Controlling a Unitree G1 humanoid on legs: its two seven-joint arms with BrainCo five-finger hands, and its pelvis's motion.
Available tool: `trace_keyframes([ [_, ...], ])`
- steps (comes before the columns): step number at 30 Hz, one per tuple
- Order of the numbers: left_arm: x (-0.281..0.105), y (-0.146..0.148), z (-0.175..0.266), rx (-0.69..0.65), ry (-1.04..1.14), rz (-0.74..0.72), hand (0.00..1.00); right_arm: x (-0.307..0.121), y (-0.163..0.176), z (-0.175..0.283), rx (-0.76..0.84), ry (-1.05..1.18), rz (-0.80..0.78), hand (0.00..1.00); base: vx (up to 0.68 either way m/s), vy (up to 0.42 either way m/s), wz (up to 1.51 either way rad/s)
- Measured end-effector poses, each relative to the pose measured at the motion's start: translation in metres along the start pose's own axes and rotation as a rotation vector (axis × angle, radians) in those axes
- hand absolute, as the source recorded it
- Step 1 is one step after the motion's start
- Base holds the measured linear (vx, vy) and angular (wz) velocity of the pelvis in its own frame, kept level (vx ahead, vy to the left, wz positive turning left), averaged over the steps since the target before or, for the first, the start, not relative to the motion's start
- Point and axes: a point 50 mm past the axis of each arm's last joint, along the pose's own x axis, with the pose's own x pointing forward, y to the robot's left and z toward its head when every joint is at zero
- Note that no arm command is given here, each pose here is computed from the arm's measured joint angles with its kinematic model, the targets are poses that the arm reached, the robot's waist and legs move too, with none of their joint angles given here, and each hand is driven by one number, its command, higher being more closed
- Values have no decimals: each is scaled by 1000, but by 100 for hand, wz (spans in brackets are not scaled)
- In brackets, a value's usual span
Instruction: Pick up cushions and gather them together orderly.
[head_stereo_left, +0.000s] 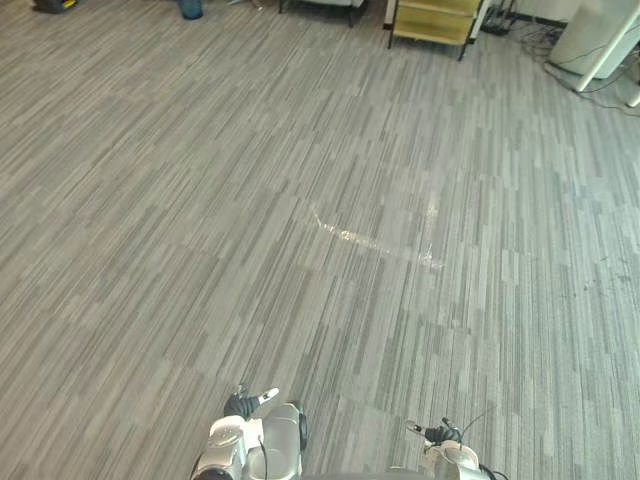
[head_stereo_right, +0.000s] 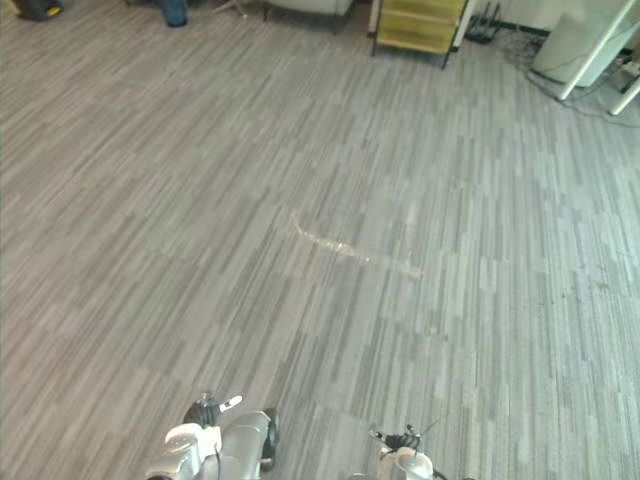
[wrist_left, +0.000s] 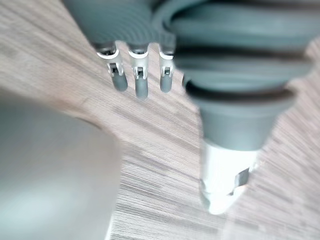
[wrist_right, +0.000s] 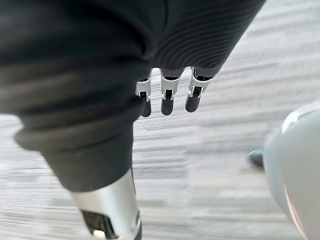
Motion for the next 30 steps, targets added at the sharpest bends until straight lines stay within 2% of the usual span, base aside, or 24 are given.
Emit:
trace_keyframes([
  [9, -3, 16, -18, 58, 66, 27, 0, 4, -14, 6, -71, -15, -4, 0, 413, -94, -5],
  [14, -5, -7, -21, 1, 76, 0, 0, 6, -30, 10, -69, -25, -47, 0, 468, -225, 13],
  [19, -2, -2, -3, 7, -6, 9, 0, 3, -17, 0, -17, 4, -25, 0, 472, -146, 8],
  [24, -1, -5, 5, 7, -30, -1, 0, 5, -18, 8, 18, -6, -37, 0, 458, 88, -17],
  [30, 2, 3, 12, 22, -44, 12, 0, 2, -13, -9, 39, 52, -31, 0, 524, 147, 0],
])
